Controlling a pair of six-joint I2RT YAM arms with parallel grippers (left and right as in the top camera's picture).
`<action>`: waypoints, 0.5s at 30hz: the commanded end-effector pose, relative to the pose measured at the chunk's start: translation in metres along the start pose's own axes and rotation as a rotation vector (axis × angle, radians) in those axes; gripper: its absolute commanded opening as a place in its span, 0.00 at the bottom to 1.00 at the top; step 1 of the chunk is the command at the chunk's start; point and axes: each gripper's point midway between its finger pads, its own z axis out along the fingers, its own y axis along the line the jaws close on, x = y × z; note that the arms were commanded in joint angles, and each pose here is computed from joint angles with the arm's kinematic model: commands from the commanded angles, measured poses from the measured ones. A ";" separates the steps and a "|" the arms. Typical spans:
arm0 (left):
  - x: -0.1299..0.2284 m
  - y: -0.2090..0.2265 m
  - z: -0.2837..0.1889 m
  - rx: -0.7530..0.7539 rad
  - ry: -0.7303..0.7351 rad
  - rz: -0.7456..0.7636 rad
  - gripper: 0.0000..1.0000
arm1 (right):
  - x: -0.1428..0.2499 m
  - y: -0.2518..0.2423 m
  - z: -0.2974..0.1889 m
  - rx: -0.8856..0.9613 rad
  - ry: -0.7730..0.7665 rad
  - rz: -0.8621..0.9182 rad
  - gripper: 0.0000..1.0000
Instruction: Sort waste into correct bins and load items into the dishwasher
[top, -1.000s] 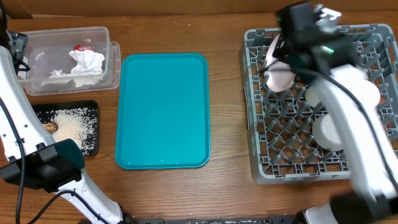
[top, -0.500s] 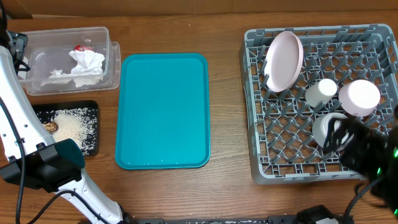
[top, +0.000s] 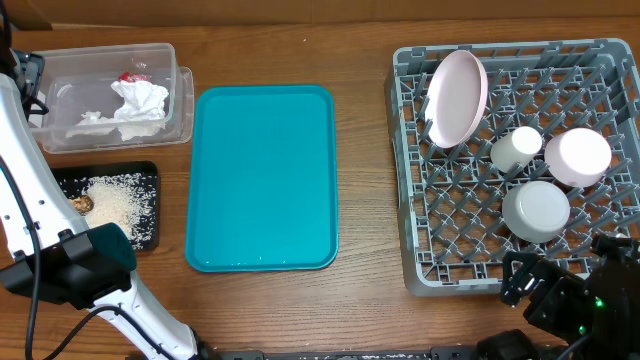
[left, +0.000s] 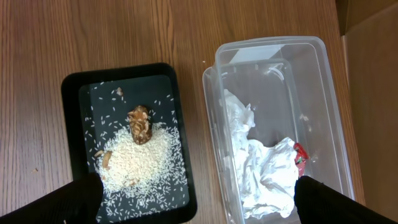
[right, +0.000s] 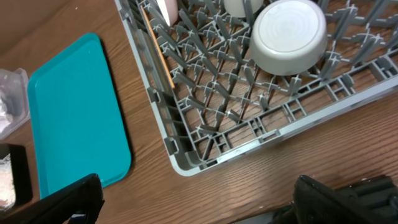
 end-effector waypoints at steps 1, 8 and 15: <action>0.001 0.000 0.002 -0.013 -0.008 -0.002 1.00 | 0.005 -0.002 0.001 0.004 0.024 0.000 1.00; 0.001 0.000 0.002 -0.012 -0.008 -0.002 1.00 | -0.005 0.004 0.006 -0.006 -0.019 -0.045 1.00; 0.001 0.000 0.002 -0.012 -0.008 -0.002 1.00 | -0.022 0.017 0.033 -0.090 -0.160 -0.171 1.00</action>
